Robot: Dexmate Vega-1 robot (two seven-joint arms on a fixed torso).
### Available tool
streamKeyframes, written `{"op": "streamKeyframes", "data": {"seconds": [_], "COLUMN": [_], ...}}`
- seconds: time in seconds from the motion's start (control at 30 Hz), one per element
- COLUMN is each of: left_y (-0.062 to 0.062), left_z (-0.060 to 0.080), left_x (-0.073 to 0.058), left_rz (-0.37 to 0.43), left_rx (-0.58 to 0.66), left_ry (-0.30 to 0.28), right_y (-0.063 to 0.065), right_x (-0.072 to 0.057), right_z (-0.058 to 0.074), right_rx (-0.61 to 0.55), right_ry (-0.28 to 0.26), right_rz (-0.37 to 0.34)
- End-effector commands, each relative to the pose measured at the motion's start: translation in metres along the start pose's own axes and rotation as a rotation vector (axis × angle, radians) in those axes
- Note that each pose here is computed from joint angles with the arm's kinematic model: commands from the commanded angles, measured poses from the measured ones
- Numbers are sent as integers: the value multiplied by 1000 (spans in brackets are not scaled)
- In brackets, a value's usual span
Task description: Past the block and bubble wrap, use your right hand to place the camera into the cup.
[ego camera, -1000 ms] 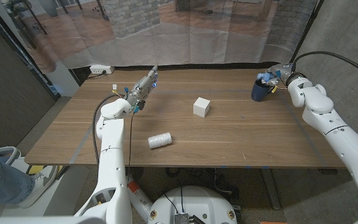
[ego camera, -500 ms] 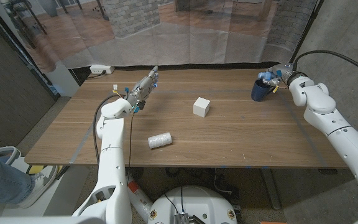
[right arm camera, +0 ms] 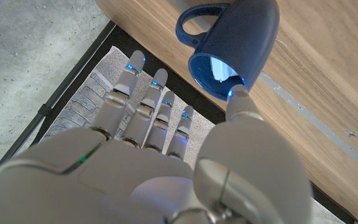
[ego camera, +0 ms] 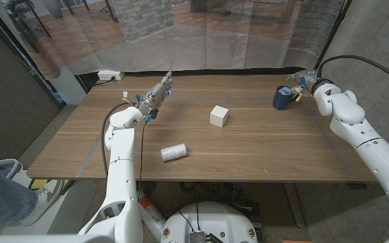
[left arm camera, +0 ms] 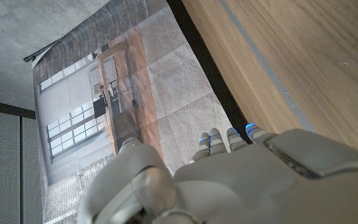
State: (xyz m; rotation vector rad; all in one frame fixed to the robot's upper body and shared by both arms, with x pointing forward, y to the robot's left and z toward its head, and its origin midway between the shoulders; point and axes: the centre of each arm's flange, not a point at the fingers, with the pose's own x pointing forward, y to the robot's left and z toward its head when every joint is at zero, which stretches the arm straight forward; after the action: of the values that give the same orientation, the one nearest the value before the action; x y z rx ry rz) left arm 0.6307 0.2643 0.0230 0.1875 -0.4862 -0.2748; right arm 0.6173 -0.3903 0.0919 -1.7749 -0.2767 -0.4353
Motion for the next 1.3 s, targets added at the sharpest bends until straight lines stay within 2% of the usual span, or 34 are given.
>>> {"op": "streamKeyframes", "data": {"seconds": [0.03, 0.33, 0.5, 0.7, 1.0, 1.3], "left_y": [2, 3, 2, 2, 3, 4], "left_z": [0, -1, -3, -5, -9, -9], "left_x": [-1, 2, 4, 5, 3, 0], "left_rz": [-1, -9, -11, -12, -7, -8], "left_rx": [4, 0, -4, -12, -19, -18], "left_ry": [10, 10, 7, 1, 0, -3], "right_y": [4, 2, -8, -20, -25, -30], "right_x": [2, -4, -16, -26, -40, -44], "right_z": [7, 4, 0, 1, 1, 6], "right_rx": [15, 42, 63, 58, 186, 205], "right_ry": [-13, -9, -10, -7, -43, -67], "right_rz": [-6, -39, -135, -199, -317, -354]}}
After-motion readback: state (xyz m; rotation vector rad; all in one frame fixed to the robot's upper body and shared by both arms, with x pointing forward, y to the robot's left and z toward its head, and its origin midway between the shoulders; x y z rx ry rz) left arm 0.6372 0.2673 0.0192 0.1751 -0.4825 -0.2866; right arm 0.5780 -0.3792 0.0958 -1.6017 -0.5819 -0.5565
